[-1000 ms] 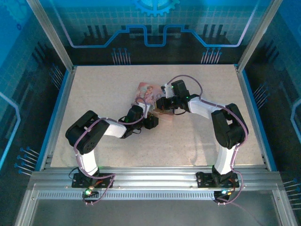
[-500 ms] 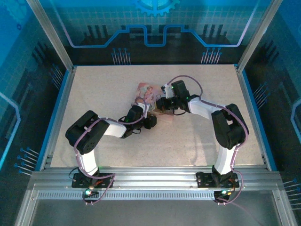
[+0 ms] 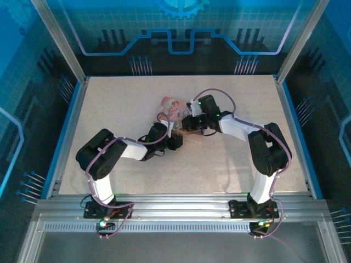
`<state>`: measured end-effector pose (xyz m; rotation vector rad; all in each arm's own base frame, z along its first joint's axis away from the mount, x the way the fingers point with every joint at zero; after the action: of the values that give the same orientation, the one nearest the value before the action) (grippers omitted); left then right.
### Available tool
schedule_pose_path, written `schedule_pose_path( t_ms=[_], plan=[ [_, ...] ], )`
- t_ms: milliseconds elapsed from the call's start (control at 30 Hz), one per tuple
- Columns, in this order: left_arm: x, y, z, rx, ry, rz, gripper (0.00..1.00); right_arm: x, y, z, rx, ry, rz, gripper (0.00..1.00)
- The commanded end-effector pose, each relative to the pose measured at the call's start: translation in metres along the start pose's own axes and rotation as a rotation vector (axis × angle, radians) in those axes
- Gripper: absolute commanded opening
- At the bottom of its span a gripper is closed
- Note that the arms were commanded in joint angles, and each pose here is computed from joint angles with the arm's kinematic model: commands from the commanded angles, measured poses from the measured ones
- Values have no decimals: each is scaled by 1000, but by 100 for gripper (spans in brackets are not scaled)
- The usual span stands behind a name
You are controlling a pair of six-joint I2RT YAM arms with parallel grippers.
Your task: Unlock the padlock with the key
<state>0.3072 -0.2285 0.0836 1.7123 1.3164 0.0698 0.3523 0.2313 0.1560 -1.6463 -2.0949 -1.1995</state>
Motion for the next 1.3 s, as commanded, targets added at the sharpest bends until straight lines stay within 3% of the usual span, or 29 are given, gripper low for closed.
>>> schedule_pose_path(
  t_ms=[0, 233, 600, 967, 1267],
  plan=[
    [-17, 15, -10, -61, -85, -8, 28, 12, -5, -9, 29, -8, -24, 0],
    [-21, 12, -15, -30, -115, -71, 27, 23, -5, -44, -54, -56, -141, 0],
    [-27, 8, -26, 29, -150, -164, 27, 15, -59, -79, -61, -100, -250, 0],
    [-33, 7, -33, 68, -182, -203, 27, -3, -123, -52, 0, -38, -227, 0],
    [-34, 4, -39, 78, -190, -223, 26, -8, -133, -25, 27, 8, -288, 0]
  ],
)
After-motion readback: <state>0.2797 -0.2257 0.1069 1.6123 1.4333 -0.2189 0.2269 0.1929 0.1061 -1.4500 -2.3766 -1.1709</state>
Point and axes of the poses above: each hand's point on the last joint's axis, 136 mm out from that joint toward the fingers, its own z axis out along the fingers, its own x axis along the line the jaws close on, y = z × x, the point moved 8 cm from there along -z, back along the fingers, and after that the axes turned 5 degrees about z, right-handed, at the moved point
